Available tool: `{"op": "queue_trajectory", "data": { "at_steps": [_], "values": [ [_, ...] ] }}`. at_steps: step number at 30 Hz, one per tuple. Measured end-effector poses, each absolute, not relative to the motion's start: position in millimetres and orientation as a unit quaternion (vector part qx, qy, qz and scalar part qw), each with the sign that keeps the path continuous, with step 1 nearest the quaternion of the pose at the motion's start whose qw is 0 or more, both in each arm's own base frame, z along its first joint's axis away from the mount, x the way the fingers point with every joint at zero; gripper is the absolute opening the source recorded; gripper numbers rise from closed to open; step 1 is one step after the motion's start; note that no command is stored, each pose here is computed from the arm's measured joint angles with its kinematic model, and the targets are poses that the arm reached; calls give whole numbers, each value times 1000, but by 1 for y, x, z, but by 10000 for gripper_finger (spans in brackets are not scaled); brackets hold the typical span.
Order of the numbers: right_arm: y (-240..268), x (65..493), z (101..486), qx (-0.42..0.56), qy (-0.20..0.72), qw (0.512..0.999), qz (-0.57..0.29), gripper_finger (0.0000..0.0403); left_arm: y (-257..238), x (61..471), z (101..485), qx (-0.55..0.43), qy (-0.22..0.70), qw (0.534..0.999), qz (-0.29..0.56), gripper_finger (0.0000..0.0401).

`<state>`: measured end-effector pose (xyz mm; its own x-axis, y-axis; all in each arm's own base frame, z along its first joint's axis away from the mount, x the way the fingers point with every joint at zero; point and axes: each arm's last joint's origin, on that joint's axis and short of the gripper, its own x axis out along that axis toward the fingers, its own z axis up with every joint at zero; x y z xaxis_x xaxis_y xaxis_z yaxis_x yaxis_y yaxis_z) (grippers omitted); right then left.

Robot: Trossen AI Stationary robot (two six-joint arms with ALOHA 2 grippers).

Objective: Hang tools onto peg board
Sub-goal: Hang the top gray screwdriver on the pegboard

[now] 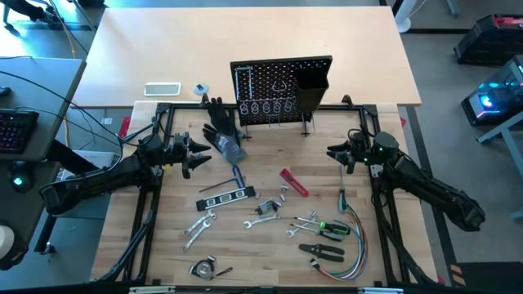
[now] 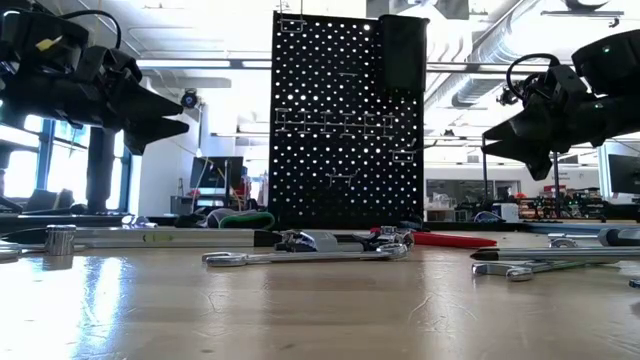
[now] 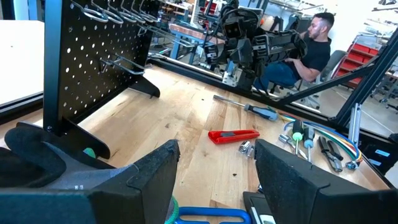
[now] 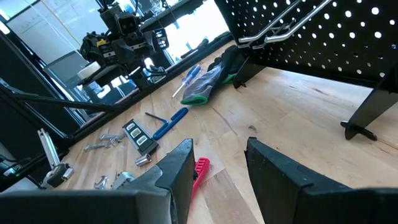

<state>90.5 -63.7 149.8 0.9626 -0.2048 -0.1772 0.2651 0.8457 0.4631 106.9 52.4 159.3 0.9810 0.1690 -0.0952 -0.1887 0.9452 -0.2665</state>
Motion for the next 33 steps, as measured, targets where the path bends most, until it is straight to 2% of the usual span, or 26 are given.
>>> {"op": "queue_trajectory", "data": {
  "at_steps": [23,27,33],
  "values": [
    [-64,90,150,267,58,954,-124,142,52,107,159,-163,33,982,92,204],
    [-64,91,150,298,52,945,-125,142,52,107,159,-163,33,982,92,204],
    [-64,91,156,291,25,949,-117,142,53,107,159,-163,32,982,93,204]
  ]
}}
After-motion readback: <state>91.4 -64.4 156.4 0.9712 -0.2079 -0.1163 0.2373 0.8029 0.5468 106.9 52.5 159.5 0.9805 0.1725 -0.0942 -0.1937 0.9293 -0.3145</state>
